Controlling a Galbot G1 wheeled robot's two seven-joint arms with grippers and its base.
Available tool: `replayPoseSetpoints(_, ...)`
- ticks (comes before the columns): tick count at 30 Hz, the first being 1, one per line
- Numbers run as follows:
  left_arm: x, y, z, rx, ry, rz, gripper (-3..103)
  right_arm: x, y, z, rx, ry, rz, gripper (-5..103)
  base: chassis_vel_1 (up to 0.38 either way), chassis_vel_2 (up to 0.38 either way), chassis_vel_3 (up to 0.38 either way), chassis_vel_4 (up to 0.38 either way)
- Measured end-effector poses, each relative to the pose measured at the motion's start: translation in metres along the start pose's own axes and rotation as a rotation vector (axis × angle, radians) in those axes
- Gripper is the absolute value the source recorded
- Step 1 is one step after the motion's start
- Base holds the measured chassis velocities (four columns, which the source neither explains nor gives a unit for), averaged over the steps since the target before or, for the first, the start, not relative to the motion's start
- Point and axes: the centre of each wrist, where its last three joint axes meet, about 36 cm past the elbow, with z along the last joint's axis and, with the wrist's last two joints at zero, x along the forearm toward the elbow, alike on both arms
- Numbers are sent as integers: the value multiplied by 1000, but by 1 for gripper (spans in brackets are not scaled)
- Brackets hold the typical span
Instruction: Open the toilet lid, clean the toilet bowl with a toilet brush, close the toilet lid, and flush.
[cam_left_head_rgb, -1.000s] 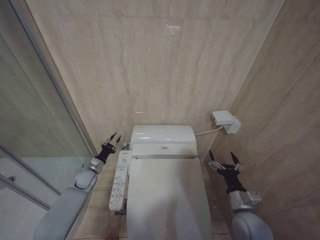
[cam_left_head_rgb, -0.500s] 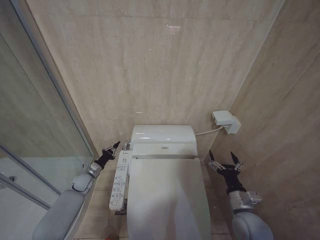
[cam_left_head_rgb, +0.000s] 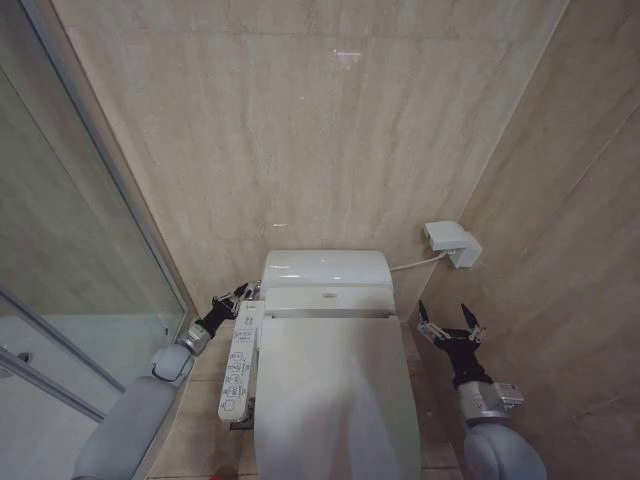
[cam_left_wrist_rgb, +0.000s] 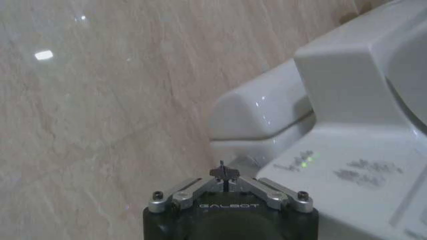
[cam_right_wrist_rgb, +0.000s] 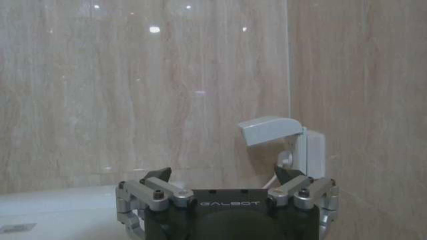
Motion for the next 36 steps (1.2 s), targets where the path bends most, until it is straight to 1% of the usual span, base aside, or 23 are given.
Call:
replayPoseSetpoints(8,8,-7,9,5,20,25,0,0,0,0,0,0,0,100,0,0,0,0)
replayPoseSetpoints(16,5,-4,18,4,39,36,0,0,0,0,0,0,0,100,0,0,0,0)
replayPoseSetpoints(20,2,-2,19,2,40,34,0,0,0,0,0,0,0,100,0,0,0,0)
replayPoseSetpoints(36,-2,-2,18,8,37,28,0,0,0,0,0,0,0,100,0,0,0,0)
